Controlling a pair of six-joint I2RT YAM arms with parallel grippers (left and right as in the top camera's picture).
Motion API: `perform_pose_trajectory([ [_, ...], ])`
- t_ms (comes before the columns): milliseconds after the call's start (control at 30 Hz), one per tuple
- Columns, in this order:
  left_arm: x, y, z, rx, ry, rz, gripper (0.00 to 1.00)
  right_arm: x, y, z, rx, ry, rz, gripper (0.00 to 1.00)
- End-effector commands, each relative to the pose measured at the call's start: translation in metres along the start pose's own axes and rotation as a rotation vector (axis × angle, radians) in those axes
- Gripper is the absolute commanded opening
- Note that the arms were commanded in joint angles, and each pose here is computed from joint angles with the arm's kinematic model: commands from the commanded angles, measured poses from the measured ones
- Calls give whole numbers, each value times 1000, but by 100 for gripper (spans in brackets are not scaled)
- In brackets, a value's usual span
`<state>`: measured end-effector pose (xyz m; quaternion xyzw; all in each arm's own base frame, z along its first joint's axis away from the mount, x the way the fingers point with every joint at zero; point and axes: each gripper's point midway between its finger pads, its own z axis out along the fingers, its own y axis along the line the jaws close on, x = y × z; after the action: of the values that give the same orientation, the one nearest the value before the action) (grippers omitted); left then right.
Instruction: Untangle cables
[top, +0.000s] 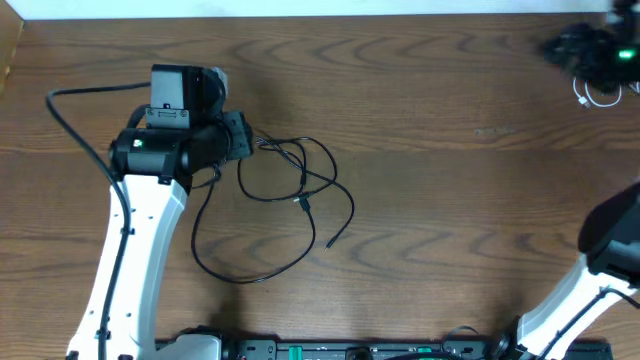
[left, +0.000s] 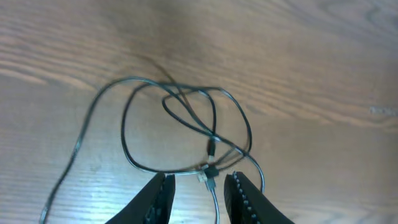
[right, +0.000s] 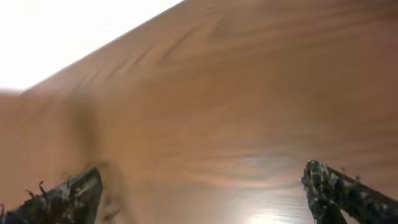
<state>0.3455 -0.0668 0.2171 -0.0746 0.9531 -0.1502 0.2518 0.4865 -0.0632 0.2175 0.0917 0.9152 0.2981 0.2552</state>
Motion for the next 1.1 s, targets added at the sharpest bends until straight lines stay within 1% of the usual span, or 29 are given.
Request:
perform_pose_trajectory([
  [0, 16, -7, 14, 17, 87, -7, 32, 28, 64, 31, -121, 111, -137, 99],
  [67, 20, -10, 22, 17, 113, 3, 32, 38, 76, 45, -85, 150, -176, 99],
  [100, 21, -12, 32, 15, 131, -5, 32, 46, 79, 56, -17, 179, -198, 99],
  [167, 23, -13, 45, 0, 153, -68, 33, 53, 78, 65, 74, 201, -194, 99],
  [233, 26, -13, 61, -18, 181, -179, 38, 58, 78, 72, 149, 214, -211, 99],
  [300, 31, -14, 77, -39, 212, -277, 48, 62, 80, 75, 177, 226, -226, 99],
  [333, 35, -14, 89, -53, 235, -324, 54, 66, 82, 77, 187, 237, -233, 99],
  [467, 41, -14, 132, -76, 274, -374, 56, 72, 83, 76, 191, 259, -228, 99],
  [567, 41, -10, 152, -81, 280, -381, 56, 75, 81, 75, 198, 272, -221, 99],
  [600, 42, -9, 157, -82, 282, -381, 55, 76, 81, 75, 200, 275, -220, 99],
  [667, 43, -8, 164, -85, 287, -381, 40, 77, 81, 74, 203, 280, -219, 99],
  [700, 43, -8, 164, -85, 287, -381, 27, 77, 81, 74, 202, 281, -218, 99],
  [733, 42, -9, 163, -81, 285, -374, 8, 77, 81, 74, 202, 282, -219, 99],
  [800, 36, -16, 154, -45, 269, -354, 8, 80, 81, 74, 203, 291, -214, 99],
  [900, 19, -46, 128, 95, 238, -256, 7, 84, 82, 74, 203, 305, -212, 99],
  [1033, -1, -98, 76, 299, 133, -69, 8, 87, 88, 77, 197, 314, -226, 99],
  [1067, -6, -120, 46, 379, 67, 24, 7, 91, 95, 79, 169, 324, -248, 99],
])
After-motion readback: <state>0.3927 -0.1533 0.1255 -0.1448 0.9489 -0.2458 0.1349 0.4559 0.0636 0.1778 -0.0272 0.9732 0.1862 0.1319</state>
